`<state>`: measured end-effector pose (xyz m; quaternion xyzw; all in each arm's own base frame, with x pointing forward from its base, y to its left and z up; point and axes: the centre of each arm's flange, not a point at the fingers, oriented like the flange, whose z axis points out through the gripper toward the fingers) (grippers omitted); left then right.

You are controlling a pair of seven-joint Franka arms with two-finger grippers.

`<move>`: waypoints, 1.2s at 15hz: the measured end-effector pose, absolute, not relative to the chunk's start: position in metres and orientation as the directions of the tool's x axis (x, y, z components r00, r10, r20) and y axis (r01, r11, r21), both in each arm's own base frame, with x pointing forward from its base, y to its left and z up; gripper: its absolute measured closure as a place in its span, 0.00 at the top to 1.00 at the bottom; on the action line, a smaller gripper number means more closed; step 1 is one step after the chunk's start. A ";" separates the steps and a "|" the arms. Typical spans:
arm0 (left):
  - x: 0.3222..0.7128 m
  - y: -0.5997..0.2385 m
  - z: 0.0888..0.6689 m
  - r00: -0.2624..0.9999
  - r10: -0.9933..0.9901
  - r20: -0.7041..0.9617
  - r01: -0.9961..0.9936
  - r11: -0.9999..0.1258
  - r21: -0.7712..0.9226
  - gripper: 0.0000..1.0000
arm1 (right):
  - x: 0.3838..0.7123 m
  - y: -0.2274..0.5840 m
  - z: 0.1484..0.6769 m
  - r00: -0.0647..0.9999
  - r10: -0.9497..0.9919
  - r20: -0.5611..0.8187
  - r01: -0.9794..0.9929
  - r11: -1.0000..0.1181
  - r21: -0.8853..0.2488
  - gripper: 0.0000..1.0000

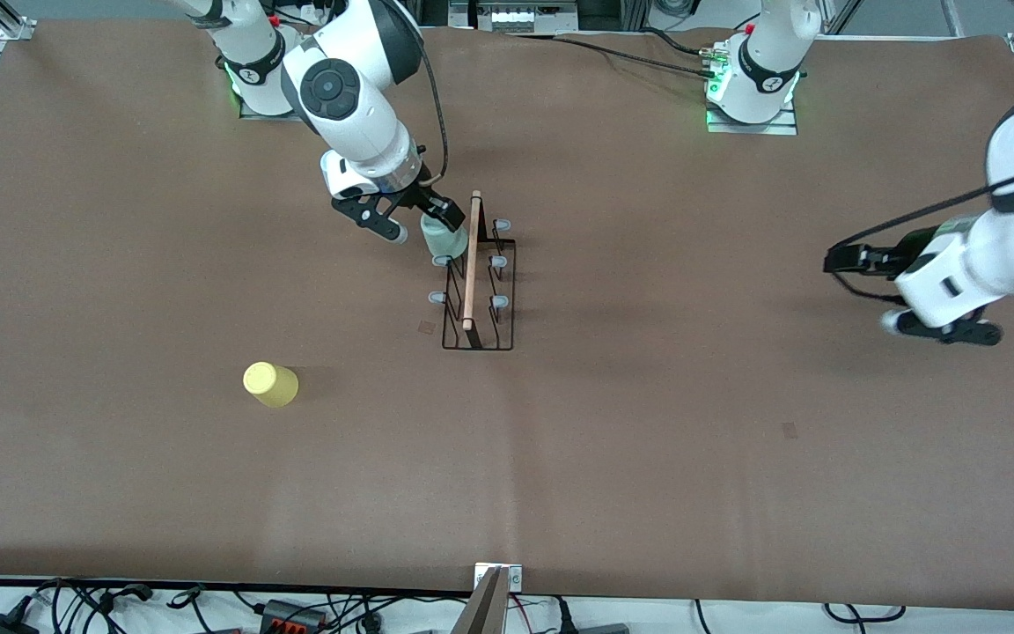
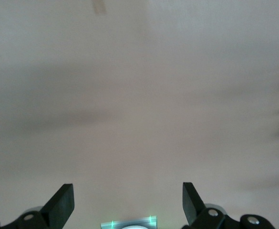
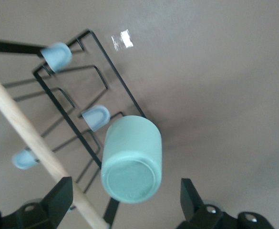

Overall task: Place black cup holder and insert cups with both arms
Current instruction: 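Hang the teal cup on a peg with the right gripper while the left withdraws, then release the teal cup and move the right gripper to the yellow cup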

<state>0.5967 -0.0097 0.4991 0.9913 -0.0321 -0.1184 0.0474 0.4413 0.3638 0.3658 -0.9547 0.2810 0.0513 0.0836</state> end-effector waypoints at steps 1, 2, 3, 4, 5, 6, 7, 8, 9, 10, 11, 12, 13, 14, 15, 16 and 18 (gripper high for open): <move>0.588 -0.005 0.512 0.981 -0.067 -0.183 -0.052 -0.995 0.083 1.00 | 0.454 0.353 0.378 0.839 -0.525 -0.142 -0.541 -0.832 -0.125 1.00; 0.579 -0.003 0.527 0.987 -0.070 -0.142 -0.064 -0.997 0.044 1.00 | 0.468 0.337 0.392 0.854 -0.502 -0.139 -0.517 -0.848 -0.116 1.00; 0.570 -0.004 0.541 0.990 -0.082 -0.113 -0.082 -0.997 0.004 1.00 | 0.485 0.315 0.405 0.874 -0.468 -0.132 -0.482 -0.869 -0.113 1.00; 0.562 -0.011 0.553 0.991 -0.100 -0.093 -0.102 -0.995 -0.020 1.00 | 0.503 0.287 0.413 0.898 -0.424 -0.115 -0.436 -0.892 -0.115 1.00; 0.555 -0.019 0.563 0.990 -0.117 -0.078 -0.120 -0.992 -0.035 1.00 | 0.521 0.254 0.416 0.924 -0.370 -0.091 -0.379 -0.918 -0.113 1.00; 0.551 -0.025 0.570 0.989 -0.128 -0.067 -0.131 -0.991 -0.040 1.00 | 0.538 0.215 0.413 0.951 -0.305 -0.060 -0.309 -0.946 -0.100 1.00; 0.549 -0.026 0.574 0.989 -0.130 -0.063 -0.133 -0.990 -0.042 1.00 | 0.554 0.177 0.408 0.970 -0.240 -0.029 -0.242 -0.967 -0.076 1.00; 0.548 -0.024 0.577 0.990 -0.128 -0.061 -0.130 -0.991 -0.043 1.00 | 0.569 0.141 0.401 0.985 -0.174 0.006 -0.173 -0.983 -0.056 1.00; 0.548 -0.022 0.577 0.990 -0.125 -0.061 -0.128 -0.991 -0.043 1.00 | 0.582 0.111 0.392 0.993 -0.111 0.040 -0.109 -0.993 -0.044 1.00; 0.549 -0.022 0.576 0.990 -0.125 -0.062 -0.128 -0.991 -0.042 1.00 | 0.593 0.090 0.382 0.996 -0.059 0.067 -0.057 -0.998 -0.038 1.00; 0.549 -0.023 0.576 0.990 -0.127 -0.065 -0.130 -0.991 -0.042 1.00 | 0.604 0.076 0.369 0.996 -0.019 0.092 -0.016 -0.999 -0.035 1.00; 0.548 -0.024 0.574 0.988 -0.131 -0.077 -0.134 -0.990 -0.041 1.00 | 0.614 0.069 0.356 0.994 0.005 0.110 0.008 -0.999 -0.034 1.00; 0.545 -0.027 0.572 0.986 -0.137 -0.100 -0.141 -0.989 -0.039 1.00 | 0.623 0.068 0.342 0.993 0.015 0.120 0.020 -0.999 -0.037 1.00; 0.543 -0.032 0.570 0.983 -0.145 -0.117 -0.150 -0.988 -0.038 1.00 | 0.631 0.071 0.326 0.992 0.017 0.123 0.023 -0.999 -0.042 1.00; 0.542 -0.036 0.569 0.980 -0.152 -0.125 -0.158 -0.987 -0.037 1.00 | 0.637 0.073 0.312 0.992 0.019 0.127 0.025 -0.999 -0.046 1.00; 0.542 -0.038 0.569 0.979 -0.157 -0.129 -0.163 -0.986 -0.037 1.00 | 0.643 0.077 0.298 0.990 0.021 0.136 0.029 -0.998 -0.051 1.00; 0.541 -0.039 0.569 0.979 -0.158 -0.132 -0.164 -0.986 -0.037 1.00 | 0.648 0.081 0.275 0.989 0.024 0.149 0.033 -0.998 -0.058 1.00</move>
